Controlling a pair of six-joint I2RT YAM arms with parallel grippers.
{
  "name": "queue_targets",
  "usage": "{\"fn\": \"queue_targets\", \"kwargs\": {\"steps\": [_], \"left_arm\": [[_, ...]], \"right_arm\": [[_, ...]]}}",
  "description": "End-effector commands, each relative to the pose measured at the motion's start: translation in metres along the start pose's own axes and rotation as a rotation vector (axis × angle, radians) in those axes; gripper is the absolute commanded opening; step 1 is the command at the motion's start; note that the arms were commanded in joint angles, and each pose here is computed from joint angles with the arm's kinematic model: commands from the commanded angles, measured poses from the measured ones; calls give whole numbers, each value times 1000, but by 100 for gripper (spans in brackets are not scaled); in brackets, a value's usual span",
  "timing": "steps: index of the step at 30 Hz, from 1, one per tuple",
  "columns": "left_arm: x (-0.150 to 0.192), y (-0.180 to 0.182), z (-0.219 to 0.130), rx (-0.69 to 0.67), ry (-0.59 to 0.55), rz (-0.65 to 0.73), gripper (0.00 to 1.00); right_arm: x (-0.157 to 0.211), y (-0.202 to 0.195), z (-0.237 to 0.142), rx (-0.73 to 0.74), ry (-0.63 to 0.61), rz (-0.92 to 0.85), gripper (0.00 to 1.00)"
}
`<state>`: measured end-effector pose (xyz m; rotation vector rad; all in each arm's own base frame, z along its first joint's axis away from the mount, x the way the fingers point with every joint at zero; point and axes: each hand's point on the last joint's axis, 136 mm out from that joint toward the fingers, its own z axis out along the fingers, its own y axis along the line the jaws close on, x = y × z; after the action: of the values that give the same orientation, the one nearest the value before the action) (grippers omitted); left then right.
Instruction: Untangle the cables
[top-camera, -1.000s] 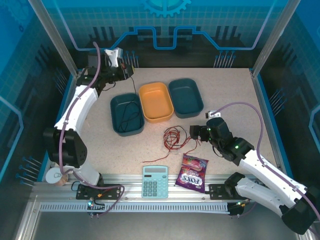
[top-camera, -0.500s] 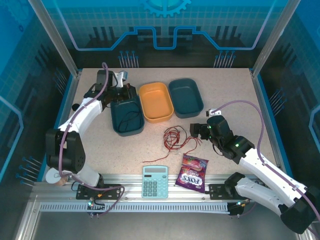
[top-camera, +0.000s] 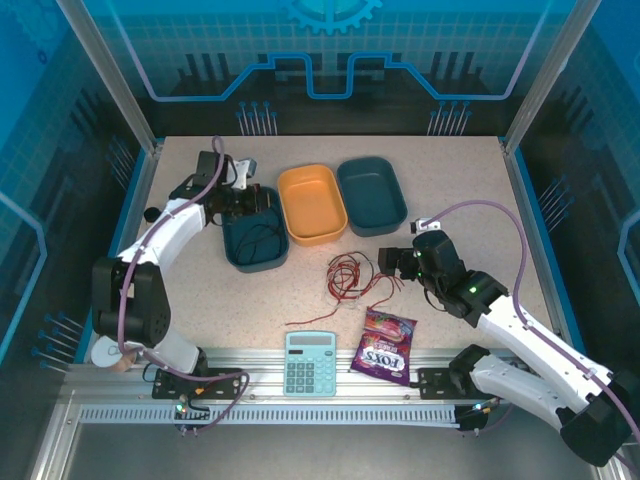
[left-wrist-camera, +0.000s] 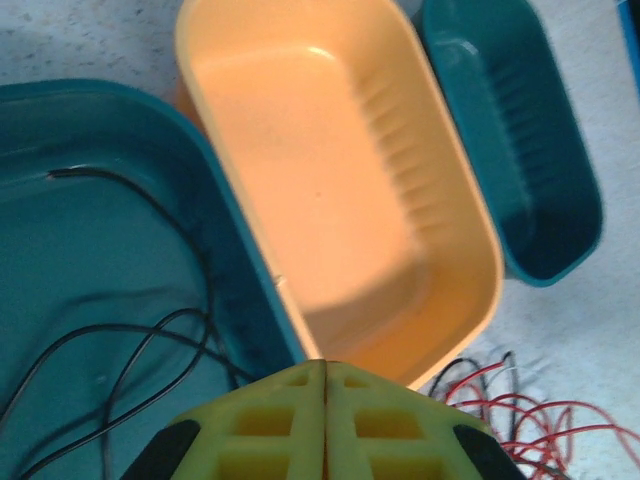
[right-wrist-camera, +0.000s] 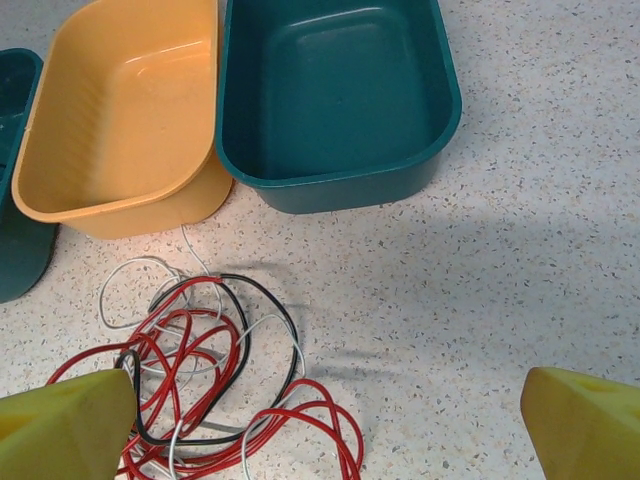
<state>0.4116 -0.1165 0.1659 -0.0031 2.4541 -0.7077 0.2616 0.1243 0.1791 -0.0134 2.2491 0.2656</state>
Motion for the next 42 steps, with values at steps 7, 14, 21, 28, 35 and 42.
{"fn": "queue_targets", "kwargs": {"steps": [7, 14, 21, 28, 35, 42], "left_arm": [[22, 43, 21, -166, 80, 91, 0], [15, 59, 35, -218, 49, 174, 0], [9, 70, 47, -250, 30, 238, 26], [6, 81, 43, -317, 7, 245, 42], [-3, 97, 18, -472, -39, 224, 60], [-6, 85, -6, -459, -109, 190, 83]], "right_arm": [[-4, -1, -2, 0, 10, 26, 100], [-6, 3, 1, 4, 33, 34, 100], [-3, 9, 9, -8, 71, 32, 100], [2, 15, 17, -11, 130, 15, 100], [6, 19, 23, -19, 162, 13, 100], [5, 21, 25, -25, 161, 8, 100]]}}
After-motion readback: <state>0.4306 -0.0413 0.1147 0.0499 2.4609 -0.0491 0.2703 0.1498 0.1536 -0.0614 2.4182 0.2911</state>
